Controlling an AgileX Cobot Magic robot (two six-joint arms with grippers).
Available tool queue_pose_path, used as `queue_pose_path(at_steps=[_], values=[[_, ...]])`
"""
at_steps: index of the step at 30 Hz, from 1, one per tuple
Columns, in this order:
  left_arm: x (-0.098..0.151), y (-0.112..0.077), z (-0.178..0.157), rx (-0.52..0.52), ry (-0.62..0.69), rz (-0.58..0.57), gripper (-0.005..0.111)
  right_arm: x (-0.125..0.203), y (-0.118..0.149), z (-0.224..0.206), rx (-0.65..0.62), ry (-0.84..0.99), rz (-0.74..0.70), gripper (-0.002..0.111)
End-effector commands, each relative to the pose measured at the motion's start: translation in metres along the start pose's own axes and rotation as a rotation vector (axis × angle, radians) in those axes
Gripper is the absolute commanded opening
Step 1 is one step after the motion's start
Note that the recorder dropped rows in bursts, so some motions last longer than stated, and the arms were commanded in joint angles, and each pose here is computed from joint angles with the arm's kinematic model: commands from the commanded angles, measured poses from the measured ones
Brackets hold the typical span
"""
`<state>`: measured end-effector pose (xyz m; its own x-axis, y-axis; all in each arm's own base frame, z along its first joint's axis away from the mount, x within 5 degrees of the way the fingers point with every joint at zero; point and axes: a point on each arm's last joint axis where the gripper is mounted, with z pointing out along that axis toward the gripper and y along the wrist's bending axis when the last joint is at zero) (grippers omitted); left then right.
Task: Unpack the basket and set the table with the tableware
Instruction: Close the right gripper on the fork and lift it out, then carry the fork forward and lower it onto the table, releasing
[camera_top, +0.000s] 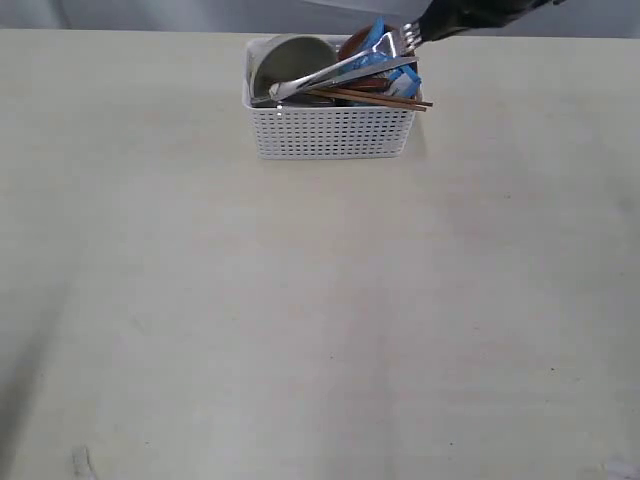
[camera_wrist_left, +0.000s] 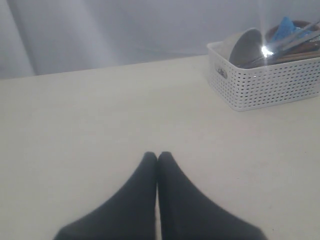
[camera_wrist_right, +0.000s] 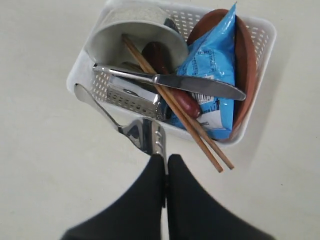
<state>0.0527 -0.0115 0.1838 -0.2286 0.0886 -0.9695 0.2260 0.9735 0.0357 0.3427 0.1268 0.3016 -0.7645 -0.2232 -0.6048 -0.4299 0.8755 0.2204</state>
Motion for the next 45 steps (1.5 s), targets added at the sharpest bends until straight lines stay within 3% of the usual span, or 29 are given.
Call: queue_pose_path(at_steps=[1,6,10,16,22,25,35,45], values=[[0.0,0.0,0.0,0.004,-0.013,0.002,0.0,-0.003,0.011,-0.043,0.003,-0.068,-0.076,0.0],[0.0,0.0,0.0,0.004,-0.013,0.002,0.0,0.016,0.026,-0.074,-0.069,0.068,-0.3,0.0],[0.0,0.0,0.0,0.004,-0.013,0.002,0.0,0.033,0.031,-0.082,-0.149,0.228,-0.385,0.0],[0.0,0.0,0.0,0.004,-0.013,0.002,0.0,0.036,0.033,-0.079,-0.17,0.236,-0.484,0.0],[0.0,0.0,0.0,0.004,-0.013,0.002,0.0,0.066,0.054,-0.051,-0.267,0.368,-1.015,0.0],[0.0,0.0,0.0,0.004,-0.013,0.002,0.0,0.079,0.063,-0.033,-0.272,0.478,-1.172,0.0],[0.0,0.0,0.0,0.007,-0.013,-0.009,0.0,0.098,0.074,0.037,-0.363,0.642,-1.293,0.0],[0.0,0.0,0.0,0.007,-0.013,-0.009,0.0,0.082,0.078,0.079,-0.233,0.366,-1.219,0.0]])
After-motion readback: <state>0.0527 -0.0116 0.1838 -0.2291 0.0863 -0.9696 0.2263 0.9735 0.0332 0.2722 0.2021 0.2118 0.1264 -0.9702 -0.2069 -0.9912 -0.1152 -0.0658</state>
